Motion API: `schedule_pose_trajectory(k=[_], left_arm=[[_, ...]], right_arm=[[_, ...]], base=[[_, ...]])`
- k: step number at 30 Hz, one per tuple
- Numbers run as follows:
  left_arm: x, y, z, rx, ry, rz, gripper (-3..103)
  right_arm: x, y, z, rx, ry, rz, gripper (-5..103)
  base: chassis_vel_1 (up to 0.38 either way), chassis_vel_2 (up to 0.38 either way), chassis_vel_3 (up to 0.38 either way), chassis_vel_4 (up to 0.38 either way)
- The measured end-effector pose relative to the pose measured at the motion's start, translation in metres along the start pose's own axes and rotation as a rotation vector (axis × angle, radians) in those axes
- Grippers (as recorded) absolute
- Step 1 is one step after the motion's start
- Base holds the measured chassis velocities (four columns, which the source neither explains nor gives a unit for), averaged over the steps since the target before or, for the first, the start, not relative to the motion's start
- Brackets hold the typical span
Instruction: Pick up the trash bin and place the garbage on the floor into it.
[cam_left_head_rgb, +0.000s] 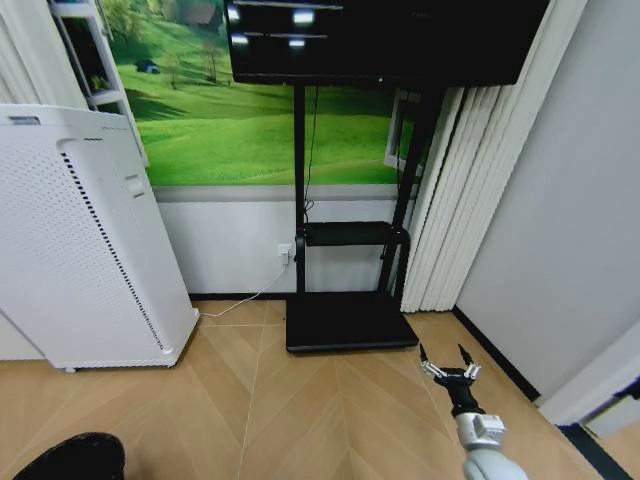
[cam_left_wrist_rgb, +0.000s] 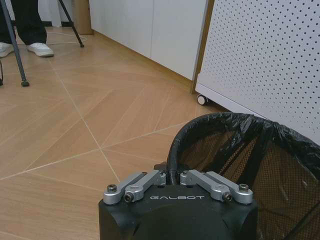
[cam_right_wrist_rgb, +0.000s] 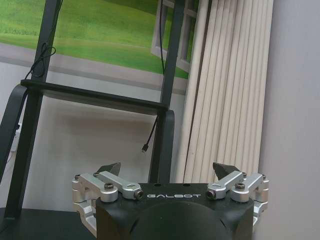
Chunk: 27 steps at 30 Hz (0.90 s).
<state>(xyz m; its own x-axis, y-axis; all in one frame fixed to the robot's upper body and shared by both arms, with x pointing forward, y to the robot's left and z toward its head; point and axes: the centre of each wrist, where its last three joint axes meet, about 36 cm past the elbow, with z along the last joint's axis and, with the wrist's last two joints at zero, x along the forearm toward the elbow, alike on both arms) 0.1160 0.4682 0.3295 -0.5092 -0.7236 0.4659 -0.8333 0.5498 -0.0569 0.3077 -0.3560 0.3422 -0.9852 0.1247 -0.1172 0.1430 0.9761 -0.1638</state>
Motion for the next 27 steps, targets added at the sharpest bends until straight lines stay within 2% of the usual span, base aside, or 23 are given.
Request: schedule_pose_trajectory(k=[11,21,27], left_arm=[[0.014,0.009,0.011,0.006,0.015,-0.028,7],[0.016,0.012,0.012,0.006,0.003,-0.055,7],[0.013,0.015,0.016,0.004,-0.005,-0.103,7]], right_arm=[[-0.004,-0.003,0.001,-0.004,-0.008,-0.004,100],[-0.005,-0.004,0.001,-0.003,-0.010,-0.006,100],[-0.004,-0.005,0.002,0.001,-0.008,-0.010,100]], base=[[0.000,0.000,0.000,0.000],[0.000,0.000,0.000,0.000],[0.000,0.000,0.000,0.000]])
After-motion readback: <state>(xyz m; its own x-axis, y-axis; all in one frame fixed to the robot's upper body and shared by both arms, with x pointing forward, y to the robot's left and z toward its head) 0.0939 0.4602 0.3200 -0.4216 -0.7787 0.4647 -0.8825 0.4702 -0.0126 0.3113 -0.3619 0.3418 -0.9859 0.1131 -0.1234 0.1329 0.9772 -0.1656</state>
